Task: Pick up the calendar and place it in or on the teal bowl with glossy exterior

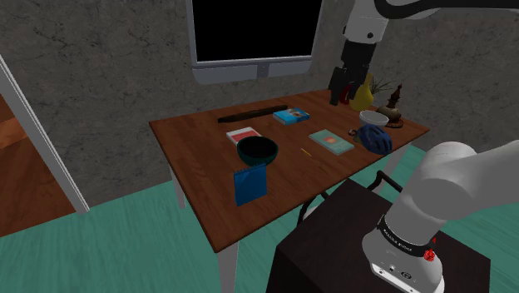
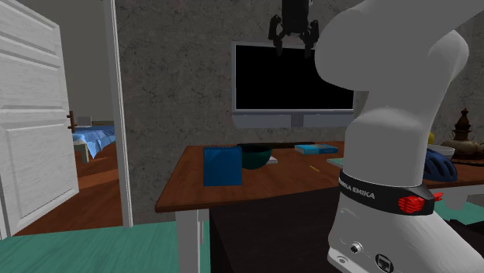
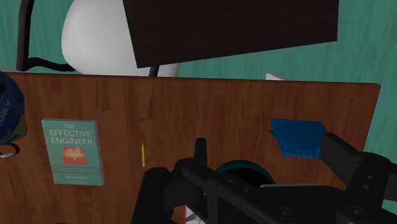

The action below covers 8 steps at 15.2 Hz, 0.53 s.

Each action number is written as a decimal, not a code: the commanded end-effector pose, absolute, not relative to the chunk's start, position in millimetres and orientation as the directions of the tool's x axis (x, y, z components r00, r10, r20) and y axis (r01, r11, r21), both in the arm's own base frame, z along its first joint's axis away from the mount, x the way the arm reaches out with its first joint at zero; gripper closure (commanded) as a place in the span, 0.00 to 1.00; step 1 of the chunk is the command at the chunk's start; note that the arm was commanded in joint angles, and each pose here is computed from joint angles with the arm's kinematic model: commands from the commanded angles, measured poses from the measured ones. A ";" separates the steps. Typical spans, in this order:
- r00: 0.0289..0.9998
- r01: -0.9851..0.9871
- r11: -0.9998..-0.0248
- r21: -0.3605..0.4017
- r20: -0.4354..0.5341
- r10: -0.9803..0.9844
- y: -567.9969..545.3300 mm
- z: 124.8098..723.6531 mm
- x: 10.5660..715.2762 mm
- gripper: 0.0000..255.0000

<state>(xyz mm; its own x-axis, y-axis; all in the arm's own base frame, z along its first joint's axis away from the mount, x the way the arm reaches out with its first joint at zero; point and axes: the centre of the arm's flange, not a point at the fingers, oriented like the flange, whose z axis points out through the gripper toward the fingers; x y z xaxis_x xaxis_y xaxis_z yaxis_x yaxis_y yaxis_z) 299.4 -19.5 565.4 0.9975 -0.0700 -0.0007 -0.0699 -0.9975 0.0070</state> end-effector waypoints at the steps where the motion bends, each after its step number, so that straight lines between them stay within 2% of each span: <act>1: 0.998 -0.070 -0.998 0.007 -0.001 -0.070 -19.5 565.4 299.4 0.00; 8: 0.966 0.255 -0.967 -0.018 -0.027 0.255 -14.7 502.8 371.2 0.00</act>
